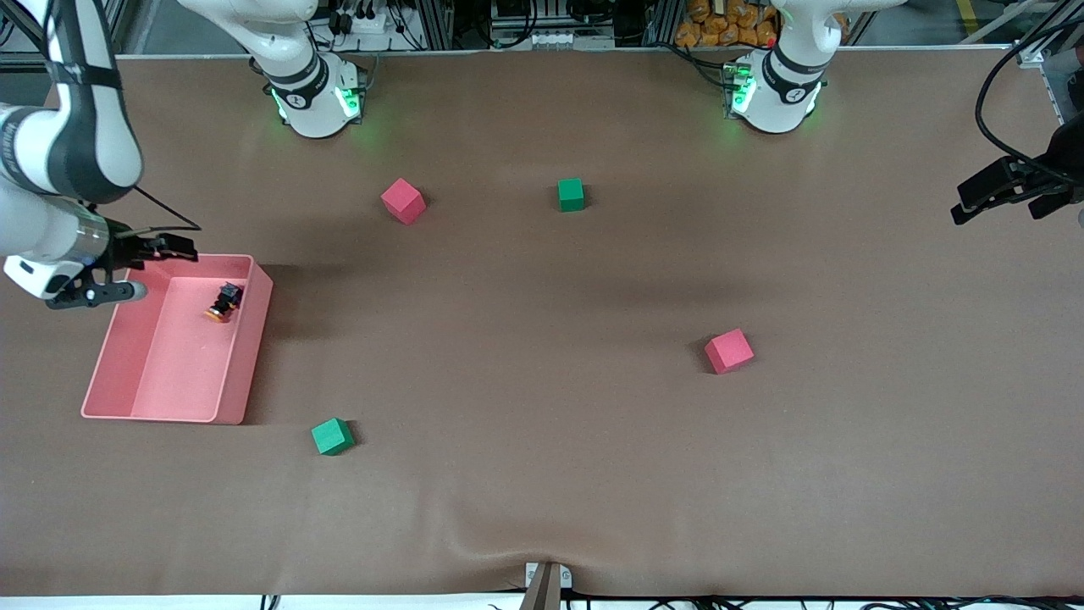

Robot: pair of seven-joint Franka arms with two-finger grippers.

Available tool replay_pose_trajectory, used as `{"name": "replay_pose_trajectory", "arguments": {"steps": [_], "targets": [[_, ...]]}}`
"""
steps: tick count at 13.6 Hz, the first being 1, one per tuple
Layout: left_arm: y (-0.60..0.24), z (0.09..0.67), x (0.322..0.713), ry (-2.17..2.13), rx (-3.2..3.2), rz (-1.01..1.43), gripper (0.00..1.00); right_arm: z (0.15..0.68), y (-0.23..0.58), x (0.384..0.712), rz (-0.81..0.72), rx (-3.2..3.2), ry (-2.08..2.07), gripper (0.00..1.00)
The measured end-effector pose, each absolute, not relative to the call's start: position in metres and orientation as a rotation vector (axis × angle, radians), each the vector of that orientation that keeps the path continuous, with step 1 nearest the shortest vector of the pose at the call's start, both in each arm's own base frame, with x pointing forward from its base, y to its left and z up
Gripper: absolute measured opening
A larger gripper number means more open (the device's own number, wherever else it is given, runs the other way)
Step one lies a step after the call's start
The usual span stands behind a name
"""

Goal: Place and upright button with both arms
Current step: 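Reach the right gripper down into the pink tray toward the button, then close the right gripper on the button's base inside the tray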

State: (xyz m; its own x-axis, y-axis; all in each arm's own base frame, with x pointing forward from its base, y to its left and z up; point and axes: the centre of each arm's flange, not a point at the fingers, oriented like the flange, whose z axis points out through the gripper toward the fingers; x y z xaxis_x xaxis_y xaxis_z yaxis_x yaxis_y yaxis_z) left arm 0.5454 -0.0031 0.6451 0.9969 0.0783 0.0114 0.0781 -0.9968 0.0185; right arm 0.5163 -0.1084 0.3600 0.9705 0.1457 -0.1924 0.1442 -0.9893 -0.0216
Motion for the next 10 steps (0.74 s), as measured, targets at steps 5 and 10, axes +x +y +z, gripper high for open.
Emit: {"name": "replay_pose_trajectory", "arguments": {"steps": [5,10], "targets": [[-0.003,0.640,0.548,0.122,3.121,0.002,1.00,0.297,-0.154,0.514,0.244,-3.139,0.071,1.00],[-0.003,0.638,0.549,0.121,3.121,-0.002,1.00,0.226,-0.187,0.504,0.314,-3.098,0.535,1.00]]}}
